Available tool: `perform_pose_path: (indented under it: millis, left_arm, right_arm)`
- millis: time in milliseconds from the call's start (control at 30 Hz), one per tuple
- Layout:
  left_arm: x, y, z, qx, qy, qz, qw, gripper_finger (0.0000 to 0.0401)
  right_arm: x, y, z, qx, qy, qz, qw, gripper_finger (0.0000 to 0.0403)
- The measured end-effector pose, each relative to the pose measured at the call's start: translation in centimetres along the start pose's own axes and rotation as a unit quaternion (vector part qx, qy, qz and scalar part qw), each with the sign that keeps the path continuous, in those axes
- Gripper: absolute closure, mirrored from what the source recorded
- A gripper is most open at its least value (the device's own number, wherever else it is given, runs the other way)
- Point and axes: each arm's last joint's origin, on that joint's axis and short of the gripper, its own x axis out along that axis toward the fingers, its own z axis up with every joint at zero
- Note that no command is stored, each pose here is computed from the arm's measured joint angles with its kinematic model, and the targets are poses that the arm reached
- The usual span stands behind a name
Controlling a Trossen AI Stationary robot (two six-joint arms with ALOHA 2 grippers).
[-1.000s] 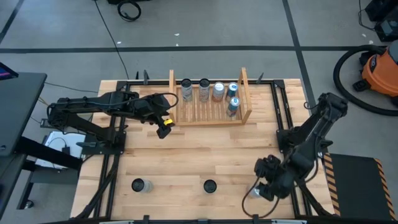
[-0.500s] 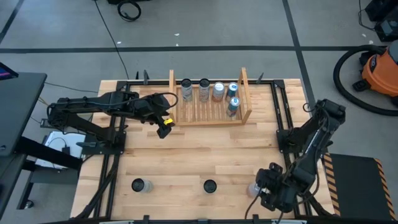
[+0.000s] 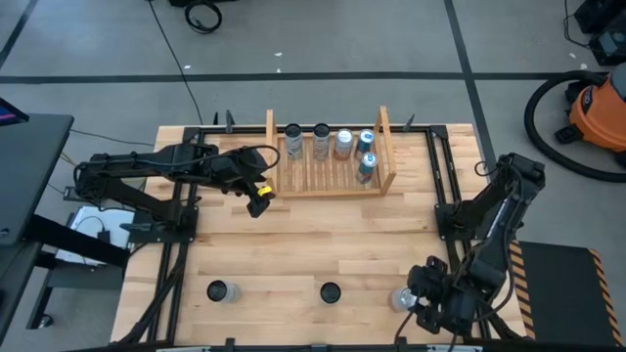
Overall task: Place canned beverage on shelf
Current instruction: Put the pink and white soda can into the shelf
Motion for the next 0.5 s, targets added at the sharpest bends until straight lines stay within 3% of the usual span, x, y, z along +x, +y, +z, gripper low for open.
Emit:
perform_pose_path:
  millis: [500]
  left_arm:
    - [0.0, 0.0, 0.0, 0.001, -0.001, -0.001, 1.0, 0.0122]
  right_arm:
    - [2.2, 0.0, -0.9, -0.018, 0.019, -0.051, 0.998, 0.0111]
